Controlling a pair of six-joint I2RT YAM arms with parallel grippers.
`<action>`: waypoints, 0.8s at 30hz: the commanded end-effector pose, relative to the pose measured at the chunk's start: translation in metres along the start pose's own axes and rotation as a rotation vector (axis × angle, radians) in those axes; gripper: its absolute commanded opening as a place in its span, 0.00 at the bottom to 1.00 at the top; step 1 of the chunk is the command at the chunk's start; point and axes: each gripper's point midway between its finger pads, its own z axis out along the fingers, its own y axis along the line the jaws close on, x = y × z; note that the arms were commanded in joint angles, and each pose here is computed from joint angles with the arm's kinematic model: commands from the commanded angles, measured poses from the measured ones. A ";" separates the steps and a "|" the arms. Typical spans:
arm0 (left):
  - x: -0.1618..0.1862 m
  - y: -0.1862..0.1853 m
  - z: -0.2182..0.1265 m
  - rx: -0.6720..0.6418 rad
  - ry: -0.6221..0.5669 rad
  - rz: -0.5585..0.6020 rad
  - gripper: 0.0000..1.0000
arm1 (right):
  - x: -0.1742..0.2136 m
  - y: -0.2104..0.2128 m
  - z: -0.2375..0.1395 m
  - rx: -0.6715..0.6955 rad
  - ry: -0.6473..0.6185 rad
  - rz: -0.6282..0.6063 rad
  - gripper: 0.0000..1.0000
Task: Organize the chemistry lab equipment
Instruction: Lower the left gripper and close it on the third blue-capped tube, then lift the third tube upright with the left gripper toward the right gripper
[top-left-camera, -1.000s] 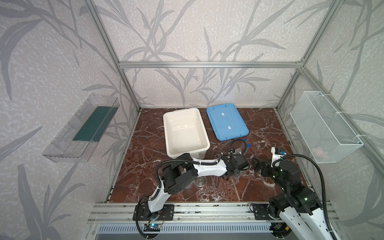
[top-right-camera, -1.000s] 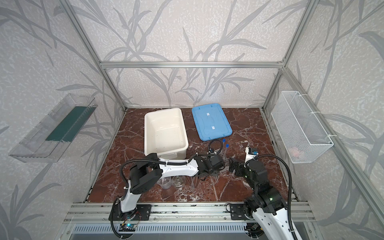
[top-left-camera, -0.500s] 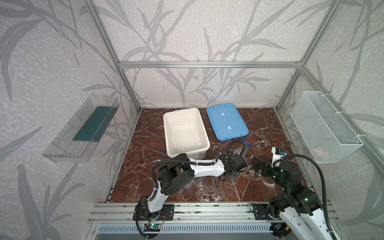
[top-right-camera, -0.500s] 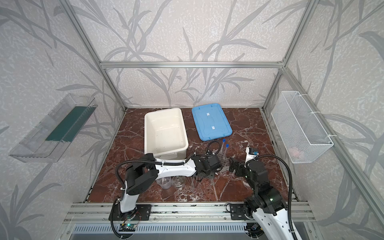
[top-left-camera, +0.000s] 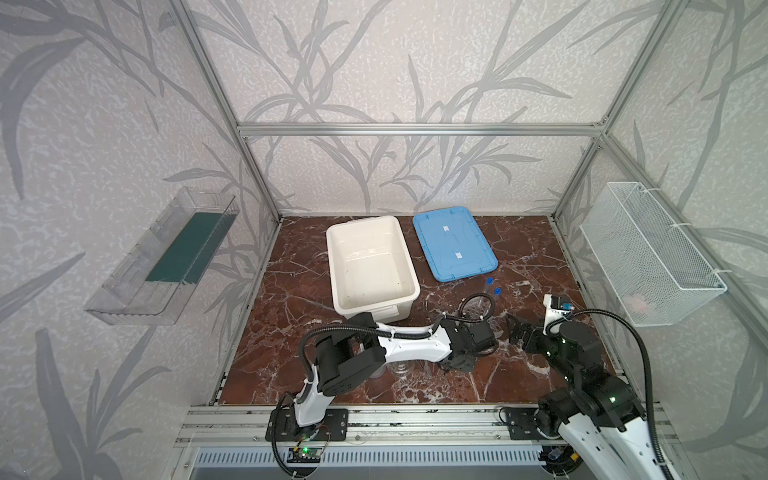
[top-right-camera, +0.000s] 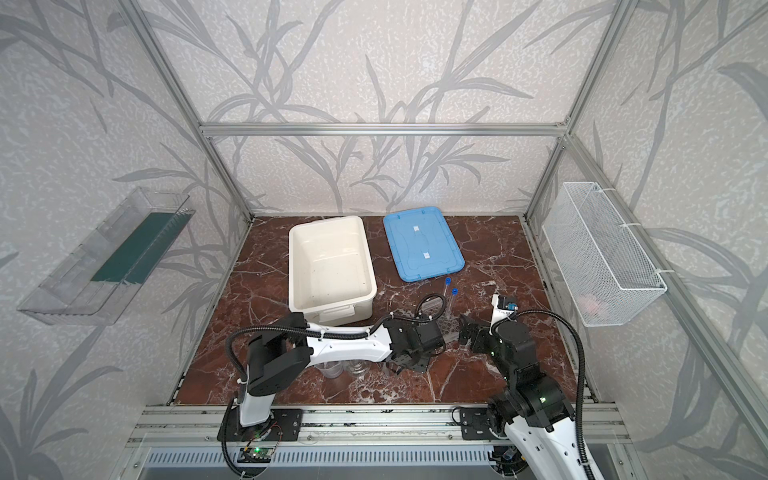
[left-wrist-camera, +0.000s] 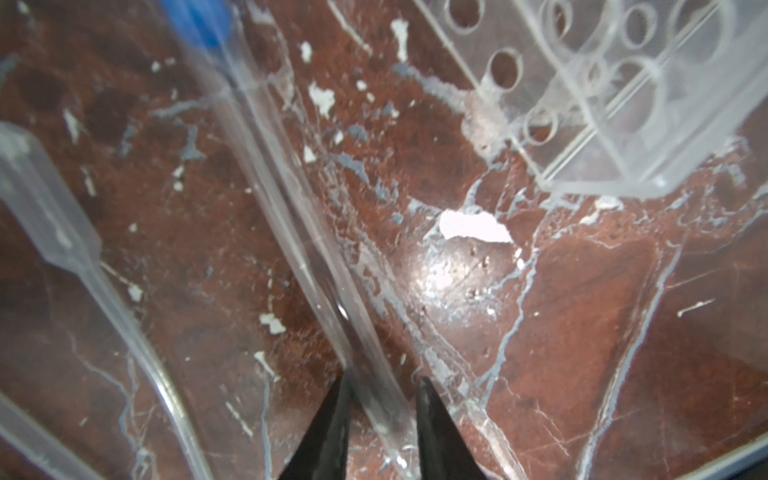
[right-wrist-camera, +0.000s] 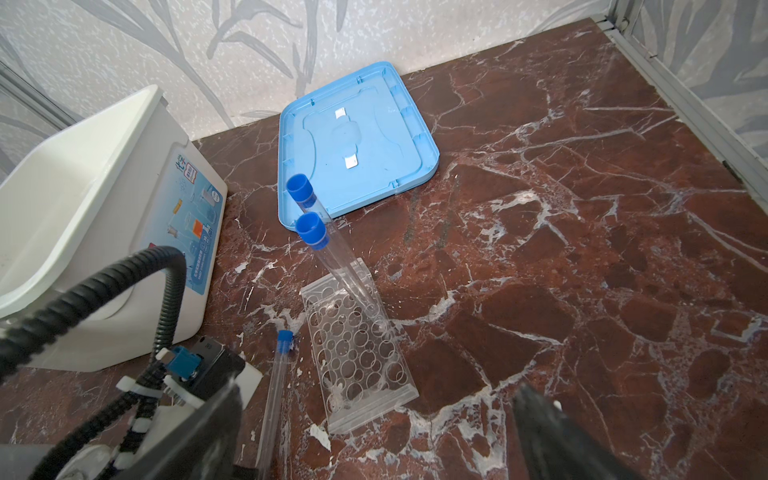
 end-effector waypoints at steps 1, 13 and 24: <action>0.014 0.017 0.006 -0.034 0.063 -0.025 0.28 | -0.004 0.000 -0.001 0.001 -0.023 -0.006 1.00; -0.011 0.022 -0.024 0.029 -0.132 -0.047 0.20 | -0.003 0.017 0.002 -0.087 0.003 -0.030 0.99; -0.025 -0.002 -0.059 0.302 -0.339 0.065 0.18 | -0.007 0.071 0.005 -0.334 0.134 -0.061 0.99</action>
